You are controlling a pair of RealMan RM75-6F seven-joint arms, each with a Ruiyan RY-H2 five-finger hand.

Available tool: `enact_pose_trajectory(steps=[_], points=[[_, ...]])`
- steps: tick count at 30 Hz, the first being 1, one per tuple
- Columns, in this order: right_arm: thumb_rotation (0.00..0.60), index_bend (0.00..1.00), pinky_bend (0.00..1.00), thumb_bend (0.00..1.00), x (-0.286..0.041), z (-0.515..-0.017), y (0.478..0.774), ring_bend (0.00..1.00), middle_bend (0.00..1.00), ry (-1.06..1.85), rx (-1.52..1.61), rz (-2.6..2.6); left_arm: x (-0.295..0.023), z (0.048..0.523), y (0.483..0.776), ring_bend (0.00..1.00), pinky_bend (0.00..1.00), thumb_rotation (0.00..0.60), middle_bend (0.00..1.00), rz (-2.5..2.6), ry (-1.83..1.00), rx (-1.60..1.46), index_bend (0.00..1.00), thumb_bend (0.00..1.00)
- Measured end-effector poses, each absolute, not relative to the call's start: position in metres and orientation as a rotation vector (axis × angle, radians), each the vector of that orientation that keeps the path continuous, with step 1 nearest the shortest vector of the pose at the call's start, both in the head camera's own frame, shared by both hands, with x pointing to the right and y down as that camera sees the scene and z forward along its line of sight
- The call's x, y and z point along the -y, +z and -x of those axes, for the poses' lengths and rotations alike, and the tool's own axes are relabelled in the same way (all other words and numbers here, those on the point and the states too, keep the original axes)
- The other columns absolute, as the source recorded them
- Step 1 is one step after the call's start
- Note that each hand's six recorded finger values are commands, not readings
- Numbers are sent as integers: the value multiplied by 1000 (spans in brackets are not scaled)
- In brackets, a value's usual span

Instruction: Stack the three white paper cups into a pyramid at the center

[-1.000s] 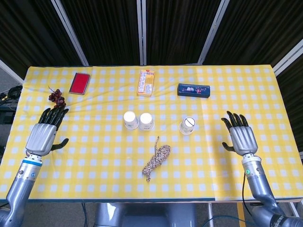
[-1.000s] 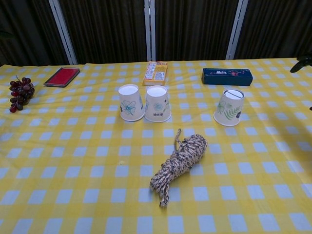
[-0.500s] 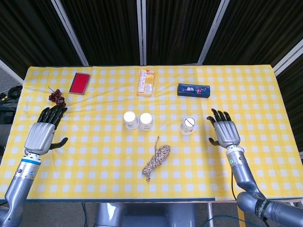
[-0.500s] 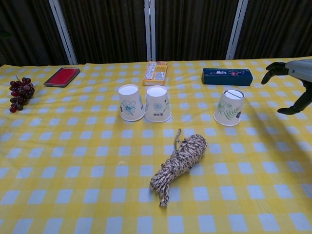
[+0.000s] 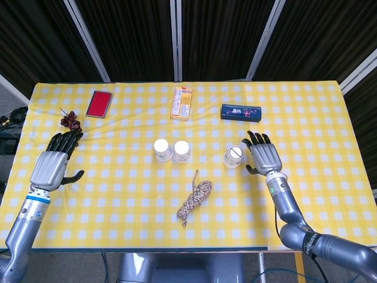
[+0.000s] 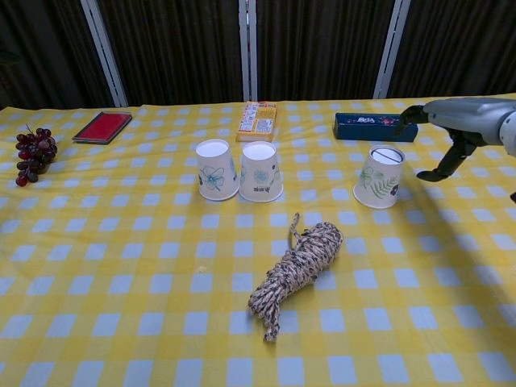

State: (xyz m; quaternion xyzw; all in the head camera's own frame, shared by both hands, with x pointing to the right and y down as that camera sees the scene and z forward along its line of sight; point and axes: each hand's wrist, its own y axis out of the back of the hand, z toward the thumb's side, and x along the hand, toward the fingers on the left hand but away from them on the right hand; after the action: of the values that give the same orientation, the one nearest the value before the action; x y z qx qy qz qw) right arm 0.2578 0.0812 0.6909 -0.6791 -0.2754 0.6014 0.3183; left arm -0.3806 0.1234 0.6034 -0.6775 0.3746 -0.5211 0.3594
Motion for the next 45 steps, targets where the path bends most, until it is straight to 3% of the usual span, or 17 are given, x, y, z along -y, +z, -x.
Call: enact_pose_trajectory(steps=[9,18,24,40,45], points=[[600,257,0,231,-75,-235,700,0,0,1581,676,1818,-121,382,605,0,0,600,0,1755,-1346,-971,0,263],[600,412,0,272,-72,-228,703,0,65,1585,673,1806,-120,383,607,0,0,600,0,1764,-1345,-975,0,263],[600,426,4,279,-69,-222,699,0,76,1550,692,1798,-120,383,607,0,0,600,0,1767,-1346,-977,0,262],[600,421,9,274,-41,-120,630,0,74,1235,690,1785,-115,390,605,0,0,600,0,1779,-1347,-1021,0,262],[600,421,22,275,-43,-86,627,0,74,1201,675,1811,-115,391,605,0,0,600,0,1787,-1348,-1023,0,262]])
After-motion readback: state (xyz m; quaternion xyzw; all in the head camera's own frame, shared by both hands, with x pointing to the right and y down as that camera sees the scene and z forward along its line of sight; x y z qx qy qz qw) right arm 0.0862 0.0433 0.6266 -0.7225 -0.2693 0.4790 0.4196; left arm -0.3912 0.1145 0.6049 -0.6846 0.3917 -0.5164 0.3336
